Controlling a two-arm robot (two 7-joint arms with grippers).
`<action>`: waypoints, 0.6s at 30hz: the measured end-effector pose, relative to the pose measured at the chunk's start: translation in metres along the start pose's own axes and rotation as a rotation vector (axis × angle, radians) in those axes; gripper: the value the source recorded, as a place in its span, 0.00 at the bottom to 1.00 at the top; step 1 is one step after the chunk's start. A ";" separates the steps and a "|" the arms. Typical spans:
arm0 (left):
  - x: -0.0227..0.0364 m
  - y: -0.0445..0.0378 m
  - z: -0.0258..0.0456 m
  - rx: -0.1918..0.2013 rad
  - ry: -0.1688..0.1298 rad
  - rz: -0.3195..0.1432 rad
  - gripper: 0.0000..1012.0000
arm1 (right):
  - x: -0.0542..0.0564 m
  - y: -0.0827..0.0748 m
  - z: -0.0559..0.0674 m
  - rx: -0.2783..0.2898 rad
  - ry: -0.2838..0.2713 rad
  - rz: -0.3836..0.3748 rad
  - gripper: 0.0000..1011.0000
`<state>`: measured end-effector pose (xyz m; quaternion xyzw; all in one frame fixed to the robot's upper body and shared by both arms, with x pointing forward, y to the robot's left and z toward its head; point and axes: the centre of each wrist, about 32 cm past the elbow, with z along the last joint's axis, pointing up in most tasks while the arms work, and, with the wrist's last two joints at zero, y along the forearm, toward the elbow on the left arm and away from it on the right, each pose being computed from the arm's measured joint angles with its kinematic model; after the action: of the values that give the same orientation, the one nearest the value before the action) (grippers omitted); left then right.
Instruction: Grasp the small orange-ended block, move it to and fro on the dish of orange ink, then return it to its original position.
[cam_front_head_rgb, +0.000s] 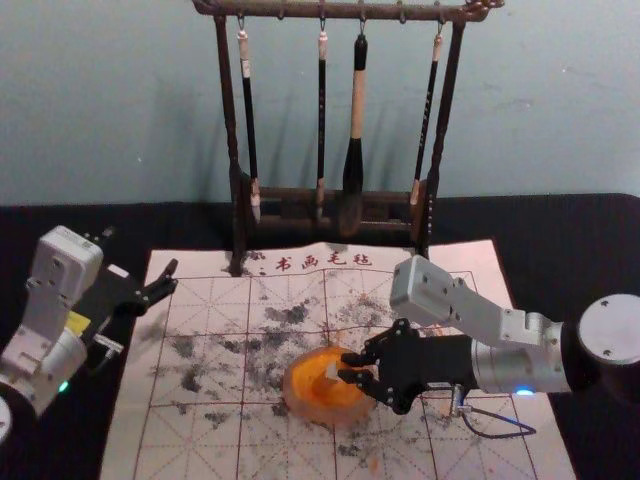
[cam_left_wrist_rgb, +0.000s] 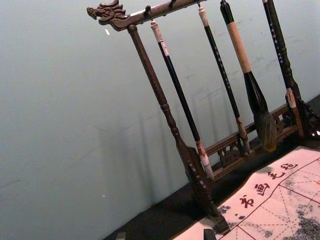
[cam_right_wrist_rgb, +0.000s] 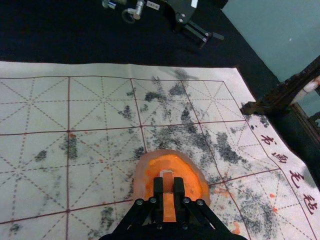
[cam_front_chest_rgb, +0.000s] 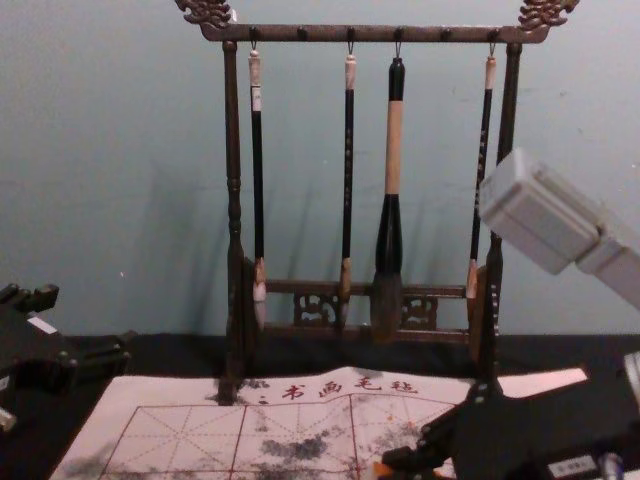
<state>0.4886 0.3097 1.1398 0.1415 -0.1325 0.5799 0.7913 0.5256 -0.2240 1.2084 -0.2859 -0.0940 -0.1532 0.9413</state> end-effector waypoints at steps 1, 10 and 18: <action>0.0000 0.0000 0.0000 0.000 0.000 0.000 0.99 | 0.001 0.002 0.000 -0.004 0.000 -0.005 0.10; 0.0000 0.0000 0.0000 0.000 0.000 0.000 0.99 | 0.007 0.004 -0.002 -0.020 0.009 -0.040 0.10; 0.0000 0.0000 0.0000 0.000 0.000 0.000 0.99 | 0.011 -0.002 -0.002 -0.021 0.014 -0.070 0.10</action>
<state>0.4886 0.3097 1.1398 0.1415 -0.1324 0.5799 0.7913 0.5353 -0.2294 1.2110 -0.2912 -0.0959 -0.1891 0.9329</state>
